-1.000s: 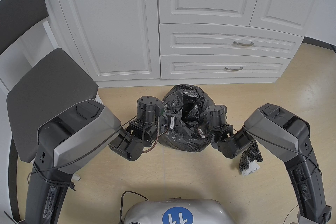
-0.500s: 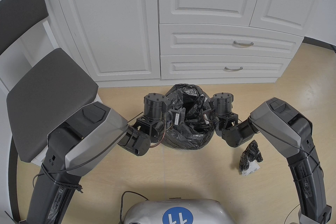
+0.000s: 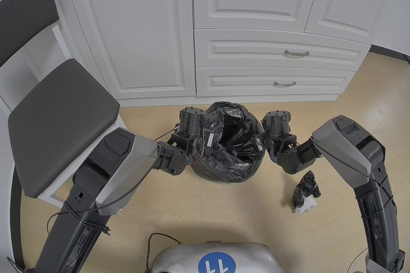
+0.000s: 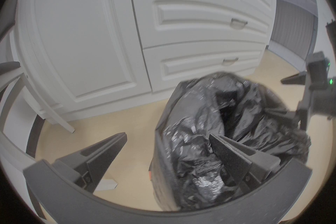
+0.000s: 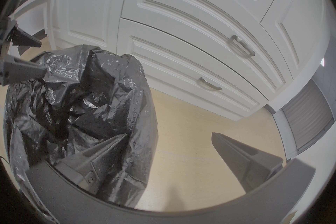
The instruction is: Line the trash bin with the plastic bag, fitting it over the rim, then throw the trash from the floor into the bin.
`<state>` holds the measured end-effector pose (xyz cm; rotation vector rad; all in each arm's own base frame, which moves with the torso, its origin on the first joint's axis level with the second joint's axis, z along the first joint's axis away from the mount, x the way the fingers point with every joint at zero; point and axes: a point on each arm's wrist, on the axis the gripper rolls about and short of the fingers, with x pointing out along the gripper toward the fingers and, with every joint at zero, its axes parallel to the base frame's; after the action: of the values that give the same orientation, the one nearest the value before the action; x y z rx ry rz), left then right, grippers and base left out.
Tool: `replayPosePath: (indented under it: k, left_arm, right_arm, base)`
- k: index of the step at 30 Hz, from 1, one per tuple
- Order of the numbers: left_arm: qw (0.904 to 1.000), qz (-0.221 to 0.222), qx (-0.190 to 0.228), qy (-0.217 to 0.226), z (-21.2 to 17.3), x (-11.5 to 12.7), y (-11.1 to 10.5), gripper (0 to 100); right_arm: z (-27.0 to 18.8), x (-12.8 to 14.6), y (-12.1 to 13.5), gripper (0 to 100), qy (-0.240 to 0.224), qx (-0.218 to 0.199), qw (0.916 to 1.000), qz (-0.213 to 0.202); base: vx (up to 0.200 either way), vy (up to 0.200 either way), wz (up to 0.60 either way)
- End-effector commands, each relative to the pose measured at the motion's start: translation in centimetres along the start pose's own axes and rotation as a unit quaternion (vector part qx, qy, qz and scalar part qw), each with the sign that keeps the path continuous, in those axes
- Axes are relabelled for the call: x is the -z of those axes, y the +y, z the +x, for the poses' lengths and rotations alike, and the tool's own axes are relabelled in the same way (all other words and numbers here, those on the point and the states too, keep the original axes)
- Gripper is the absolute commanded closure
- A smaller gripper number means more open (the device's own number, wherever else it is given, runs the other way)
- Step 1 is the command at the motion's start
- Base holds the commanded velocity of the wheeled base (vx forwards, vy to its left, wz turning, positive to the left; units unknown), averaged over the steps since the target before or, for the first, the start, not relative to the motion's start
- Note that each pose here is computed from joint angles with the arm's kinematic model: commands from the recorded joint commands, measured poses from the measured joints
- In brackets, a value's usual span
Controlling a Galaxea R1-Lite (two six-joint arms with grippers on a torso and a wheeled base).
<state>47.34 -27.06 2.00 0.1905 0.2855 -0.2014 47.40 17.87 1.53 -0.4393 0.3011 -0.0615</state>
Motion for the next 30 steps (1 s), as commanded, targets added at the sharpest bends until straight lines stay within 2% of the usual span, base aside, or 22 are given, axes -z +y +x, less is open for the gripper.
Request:
replayPosePath:
  k: [1, 4, 9, 11, 16, 20, 25, 28, 30]
  left_arm:
    - [0.9995, 0.009, -0.019, 0.024, 1.3, 1.1, 1.0, 0]
    - [0.999, 0.009, -0.025, 0.035, 1.4, 1.0, 1.8, 0]
    - [0.9991, 0.005, -0.031, 0.029, 1.4, 0.4, 2.4, 0]
    - [0.9991, 0.002, -0.034, 0.025, 0.9, -0.6, 3.0, 0]
    - [0.999, 0.003, -0.036, 0.026, 0.6, -1.0, 3.4, 0]
    - [0.9985, 0.0, -0.043, 0.033, 0.4, -1.3, 4.5, 0]
    - [0.9986, 0.0, -0.041, 0.035, -0.1, -1.6, 4.6, 0]
    - [0.999, -0.001, -0.031, 0.032, -1.0, -2.3, 3.8, 0]
    - [0.9992, -0.003, -0.022, 0.034, -1.8, -2.7, 3.1, 0]
  right_arm:
    - [0.2, 0.5, -0.2, 0, 0.014, -0.002, 0.9999, -0.006]
    - [0.2, 0.6, -0.2, 0, 0.016, -0.004, 0.9998, -0.007]
    - [0.2, 0.6, -0.2, 0, 0.016, -0.004, 0.9998, -0.007]
    - [0.2, 0.6, -0.3, 0, 0.017, -0.003, 0.9998, -0.007]
    - [0.4, 0.7, -0.6, 0, 0.018, 0.0, 0.9998, -0.006]
    - [0.5, 0.6, -1.2, 0, 0.018, 0.006, 0.9998, -0.003]
    - [0.4, 0.5, -1.1, 0, 0.014, 0.005, 0.9999, -0.002]
    - [-1.2, -1.5, -0.9, 0, -0.017, 0.0, 0.9995, 0.025]
    - [-3.0, -2.5, -1.0, 0, -0.026, -0.012, 0.9992, 0.027]
  base:
    - [0.0, 0.0, 0.0]
    - [0.0, 0.0, 0.0]
    - [0.0, 0.0, 0.0]
    - [0.0, 0.0, 0.0]
    - [0.0, 0.0, 0.0]
    - [0.0, 0.0, 0.0]
    - [0.0, 0.0, 0.0]
    - [0.0, 0.0, 0.0]
    - [0.0, 0.0, 0.0]
